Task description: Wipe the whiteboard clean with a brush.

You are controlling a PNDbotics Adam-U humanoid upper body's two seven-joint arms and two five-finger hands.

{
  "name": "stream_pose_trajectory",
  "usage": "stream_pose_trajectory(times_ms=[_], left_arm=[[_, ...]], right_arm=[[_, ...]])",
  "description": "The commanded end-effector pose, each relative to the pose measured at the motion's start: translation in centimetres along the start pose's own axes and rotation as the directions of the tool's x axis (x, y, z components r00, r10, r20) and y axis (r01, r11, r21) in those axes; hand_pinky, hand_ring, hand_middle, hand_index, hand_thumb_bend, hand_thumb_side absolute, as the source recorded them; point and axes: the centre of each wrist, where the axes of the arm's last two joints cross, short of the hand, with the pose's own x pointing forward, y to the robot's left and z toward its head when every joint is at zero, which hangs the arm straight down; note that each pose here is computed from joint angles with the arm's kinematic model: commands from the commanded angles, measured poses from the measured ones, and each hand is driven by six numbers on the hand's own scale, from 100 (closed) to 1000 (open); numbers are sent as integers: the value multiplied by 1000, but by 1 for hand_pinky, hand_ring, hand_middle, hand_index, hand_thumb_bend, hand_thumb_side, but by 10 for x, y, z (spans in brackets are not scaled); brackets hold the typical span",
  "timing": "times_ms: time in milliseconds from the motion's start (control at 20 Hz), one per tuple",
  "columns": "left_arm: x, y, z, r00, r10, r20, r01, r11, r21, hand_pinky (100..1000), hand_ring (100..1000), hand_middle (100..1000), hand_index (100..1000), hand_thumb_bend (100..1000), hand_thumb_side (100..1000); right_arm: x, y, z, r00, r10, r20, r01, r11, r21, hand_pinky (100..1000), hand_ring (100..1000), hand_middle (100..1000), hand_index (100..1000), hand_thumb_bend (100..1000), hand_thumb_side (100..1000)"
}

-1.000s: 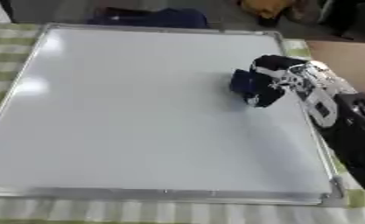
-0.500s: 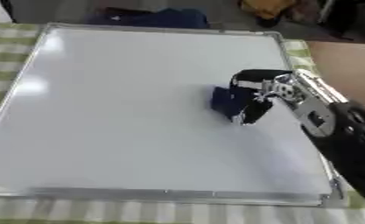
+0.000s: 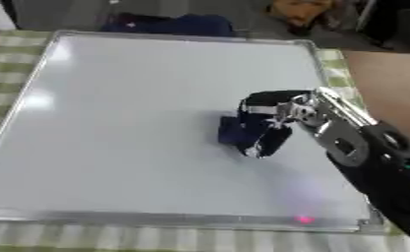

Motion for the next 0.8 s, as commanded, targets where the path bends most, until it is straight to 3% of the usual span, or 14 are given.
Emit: stream_pose_trajectory(times_ms=[50,450,800], left_arm=[[6,2,-5,1000,-5,28,5,1000,-10,635,816,802,623,215,1000],[6,4,-3,1000,-10,21,10,1000,-5,635,814,800,623,220,1000],[5,4,-1,1000,-11,14,11,1000,-4,634,814,800,623,220,1000]], right_arm=[[17,-11,7,999,19,42,-18,999,-34,515,573,215,274,100,153],[50,-14,6,993,24,112,-15,997,-82,506,559,206,268,100,178],[63,-13,-7,991,43,125,-31,995,-100,505,561,209,271,100,185]])
